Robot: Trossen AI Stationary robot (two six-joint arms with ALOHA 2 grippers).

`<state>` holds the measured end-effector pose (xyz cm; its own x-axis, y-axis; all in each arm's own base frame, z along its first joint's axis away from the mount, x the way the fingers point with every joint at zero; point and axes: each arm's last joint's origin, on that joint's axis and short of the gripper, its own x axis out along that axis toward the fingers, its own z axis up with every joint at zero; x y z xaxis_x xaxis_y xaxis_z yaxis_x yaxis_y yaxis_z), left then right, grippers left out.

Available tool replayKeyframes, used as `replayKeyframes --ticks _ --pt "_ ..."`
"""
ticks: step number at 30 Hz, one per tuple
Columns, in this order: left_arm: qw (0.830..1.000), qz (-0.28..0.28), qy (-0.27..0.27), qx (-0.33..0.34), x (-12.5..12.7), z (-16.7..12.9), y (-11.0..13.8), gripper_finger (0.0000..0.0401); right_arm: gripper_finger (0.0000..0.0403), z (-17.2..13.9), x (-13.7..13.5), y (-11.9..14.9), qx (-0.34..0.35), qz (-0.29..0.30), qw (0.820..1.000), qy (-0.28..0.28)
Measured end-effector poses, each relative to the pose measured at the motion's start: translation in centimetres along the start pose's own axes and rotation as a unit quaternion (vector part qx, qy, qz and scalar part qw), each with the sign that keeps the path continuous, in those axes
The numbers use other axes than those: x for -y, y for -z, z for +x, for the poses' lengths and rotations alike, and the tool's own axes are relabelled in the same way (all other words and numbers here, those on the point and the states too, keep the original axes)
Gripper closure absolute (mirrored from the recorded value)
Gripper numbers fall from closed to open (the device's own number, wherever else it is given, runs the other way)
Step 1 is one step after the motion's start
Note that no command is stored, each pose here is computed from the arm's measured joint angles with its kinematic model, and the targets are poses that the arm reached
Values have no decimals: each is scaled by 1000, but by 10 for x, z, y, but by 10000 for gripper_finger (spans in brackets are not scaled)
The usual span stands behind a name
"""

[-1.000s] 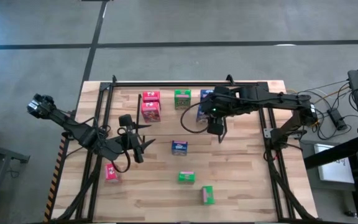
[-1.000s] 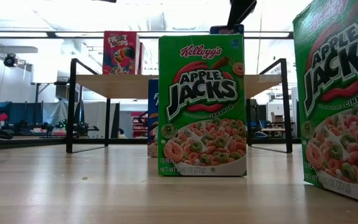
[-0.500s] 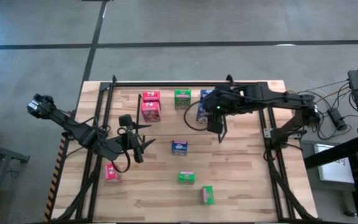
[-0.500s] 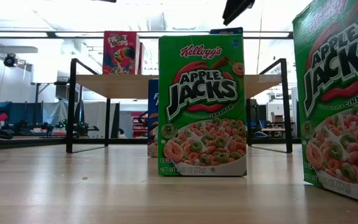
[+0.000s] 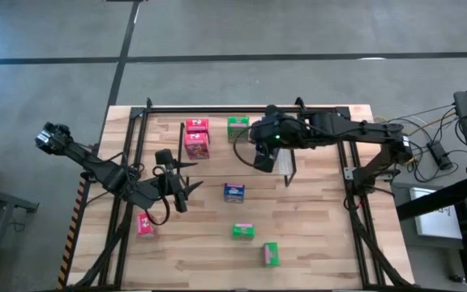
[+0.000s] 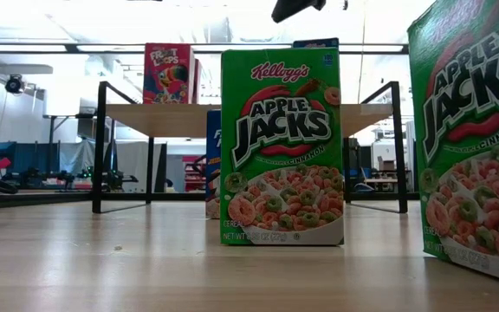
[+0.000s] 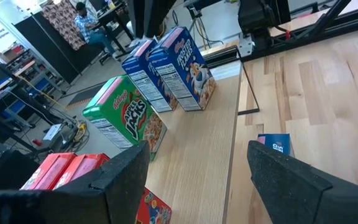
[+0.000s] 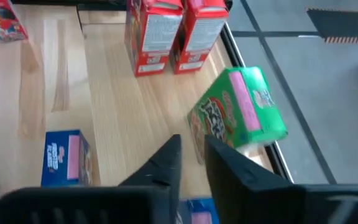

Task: Stack cereal on shelf
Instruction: Put the right blue cereal box on the shelf, aligned with the other blue cereal box

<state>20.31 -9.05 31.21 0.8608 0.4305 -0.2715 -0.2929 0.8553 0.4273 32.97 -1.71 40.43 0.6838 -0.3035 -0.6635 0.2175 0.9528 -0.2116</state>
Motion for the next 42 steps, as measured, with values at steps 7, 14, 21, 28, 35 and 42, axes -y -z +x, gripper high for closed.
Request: replayKeyframes --ticks 7,14,21,28,35,42 --pt "1000 0 0 0 0 0 0 146 393 24 -5 3 -33 -21 999 1" --pt "1000 0 0 0 0 0 0 146 394 30 1 9 -71 -26 997 33" --pt "1000 1 0 -1 0 0 0 146 394 27 3 13 -89 -25 995 33" --pt "1000 1 0 0 0 0 0 146 394 28 3 15 -102 -30 994 32" --pt "1000 1 0 -1 0 0 0 146 394 27 3 17 -107 -32 993 28" --pt "1000 1 0 -1 0 0 0 146 394 27 1 16 -104 -36 994 26"
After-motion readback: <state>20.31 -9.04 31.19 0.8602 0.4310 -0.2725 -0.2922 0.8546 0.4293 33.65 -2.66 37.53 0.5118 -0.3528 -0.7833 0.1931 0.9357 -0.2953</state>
